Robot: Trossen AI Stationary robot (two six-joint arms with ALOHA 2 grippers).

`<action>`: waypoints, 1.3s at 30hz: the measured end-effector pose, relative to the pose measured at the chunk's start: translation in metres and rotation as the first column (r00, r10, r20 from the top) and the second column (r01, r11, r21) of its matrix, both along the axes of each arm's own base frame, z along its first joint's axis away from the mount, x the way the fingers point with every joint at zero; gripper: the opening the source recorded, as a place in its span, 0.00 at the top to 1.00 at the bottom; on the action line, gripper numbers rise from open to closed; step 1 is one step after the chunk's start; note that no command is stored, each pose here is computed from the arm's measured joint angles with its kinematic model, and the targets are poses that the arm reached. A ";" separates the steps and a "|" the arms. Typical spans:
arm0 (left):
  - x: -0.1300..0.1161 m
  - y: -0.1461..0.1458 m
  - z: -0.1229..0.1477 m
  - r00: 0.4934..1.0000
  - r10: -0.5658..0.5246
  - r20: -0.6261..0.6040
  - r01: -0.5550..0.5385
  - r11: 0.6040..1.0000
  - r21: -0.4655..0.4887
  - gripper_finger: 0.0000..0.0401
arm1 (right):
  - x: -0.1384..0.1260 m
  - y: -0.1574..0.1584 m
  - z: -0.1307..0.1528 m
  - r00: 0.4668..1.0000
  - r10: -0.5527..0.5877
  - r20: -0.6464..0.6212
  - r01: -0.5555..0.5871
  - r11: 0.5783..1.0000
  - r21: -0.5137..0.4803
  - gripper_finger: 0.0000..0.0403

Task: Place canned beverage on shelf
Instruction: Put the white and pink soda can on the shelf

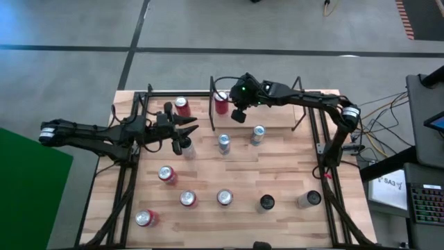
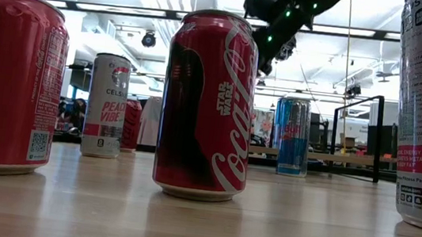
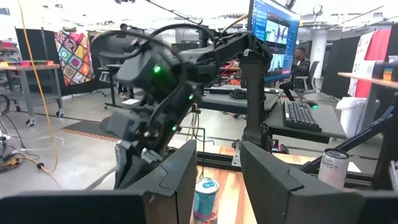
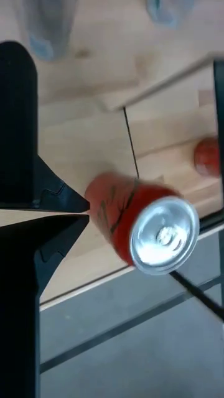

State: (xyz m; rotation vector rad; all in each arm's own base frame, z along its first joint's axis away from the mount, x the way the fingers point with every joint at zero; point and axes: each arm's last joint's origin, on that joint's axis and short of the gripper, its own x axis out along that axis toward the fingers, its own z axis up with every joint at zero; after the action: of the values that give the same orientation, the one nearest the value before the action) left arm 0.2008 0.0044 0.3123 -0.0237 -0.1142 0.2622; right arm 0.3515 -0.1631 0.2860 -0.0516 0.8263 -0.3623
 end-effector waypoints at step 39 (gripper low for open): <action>0.016 -0.007 0.000 0.994 -0.105 -0.042 0.090 0.959 -0.270 0.73 | -0.066 0.184 0.047 0.927 0.373 0.043 -0.376 0.920 0.108 0.98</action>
State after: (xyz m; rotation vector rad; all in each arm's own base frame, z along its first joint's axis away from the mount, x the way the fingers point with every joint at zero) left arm 0.2172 -0.0023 0.3125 -0.2900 -0.0208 0.1776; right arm 0.2851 0.0212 0.3334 -0.0974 0.7944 0.0474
